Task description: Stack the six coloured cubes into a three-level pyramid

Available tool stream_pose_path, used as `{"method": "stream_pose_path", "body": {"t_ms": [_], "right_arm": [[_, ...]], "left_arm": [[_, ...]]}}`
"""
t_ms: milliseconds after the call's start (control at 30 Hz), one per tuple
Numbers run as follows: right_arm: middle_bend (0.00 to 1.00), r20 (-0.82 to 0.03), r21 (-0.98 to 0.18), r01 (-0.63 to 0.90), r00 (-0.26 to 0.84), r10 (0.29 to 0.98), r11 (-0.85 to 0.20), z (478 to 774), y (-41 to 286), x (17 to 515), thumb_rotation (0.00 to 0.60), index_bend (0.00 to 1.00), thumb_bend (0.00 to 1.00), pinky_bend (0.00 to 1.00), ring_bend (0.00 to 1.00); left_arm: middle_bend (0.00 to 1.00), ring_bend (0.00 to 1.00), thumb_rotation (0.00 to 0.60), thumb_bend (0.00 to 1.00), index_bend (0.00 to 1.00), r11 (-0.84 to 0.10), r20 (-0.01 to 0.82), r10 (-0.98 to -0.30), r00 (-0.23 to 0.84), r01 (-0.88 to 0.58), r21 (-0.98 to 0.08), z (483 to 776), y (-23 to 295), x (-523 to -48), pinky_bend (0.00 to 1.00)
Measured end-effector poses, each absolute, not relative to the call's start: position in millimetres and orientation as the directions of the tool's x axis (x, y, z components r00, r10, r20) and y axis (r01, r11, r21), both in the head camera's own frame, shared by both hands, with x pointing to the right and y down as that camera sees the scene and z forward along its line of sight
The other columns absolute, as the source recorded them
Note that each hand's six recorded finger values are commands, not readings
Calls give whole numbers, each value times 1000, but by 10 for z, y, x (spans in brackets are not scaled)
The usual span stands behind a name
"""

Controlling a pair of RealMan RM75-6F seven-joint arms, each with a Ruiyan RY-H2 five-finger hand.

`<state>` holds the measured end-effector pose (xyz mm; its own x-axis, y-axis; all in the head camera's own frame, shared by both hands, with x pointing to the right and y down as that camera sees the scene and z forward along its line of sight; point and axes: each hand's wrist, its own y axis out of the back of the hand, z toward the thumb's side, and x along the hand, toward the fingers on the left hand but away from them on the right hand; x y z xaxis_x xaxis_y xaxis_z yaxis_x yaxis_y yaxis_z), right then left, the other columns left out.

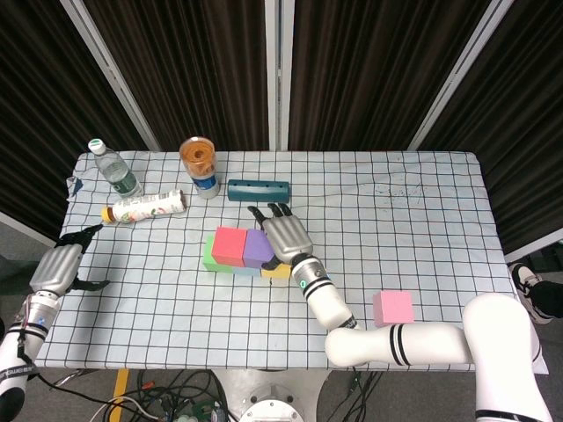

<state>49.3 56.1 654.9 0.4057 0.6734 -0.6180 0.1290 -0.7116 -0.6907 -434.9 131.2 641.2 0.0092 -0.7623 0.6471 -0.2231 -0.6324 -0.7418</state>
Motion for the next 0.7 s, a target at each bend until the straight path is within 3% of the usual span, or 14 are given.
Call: {"method": "stream_pose_path", "body": {"t_ms": [700], "right_arm": [[421, -616, -689, 124, 417, 668, -714, 6532, 569, 484, 600, 0, 96, 0, 32]], "left_arm": [[73, 100, 600, 109, 68, -630, 645, -764, 9, -225, -743, 6410, 1307, -4347, 86]]}}
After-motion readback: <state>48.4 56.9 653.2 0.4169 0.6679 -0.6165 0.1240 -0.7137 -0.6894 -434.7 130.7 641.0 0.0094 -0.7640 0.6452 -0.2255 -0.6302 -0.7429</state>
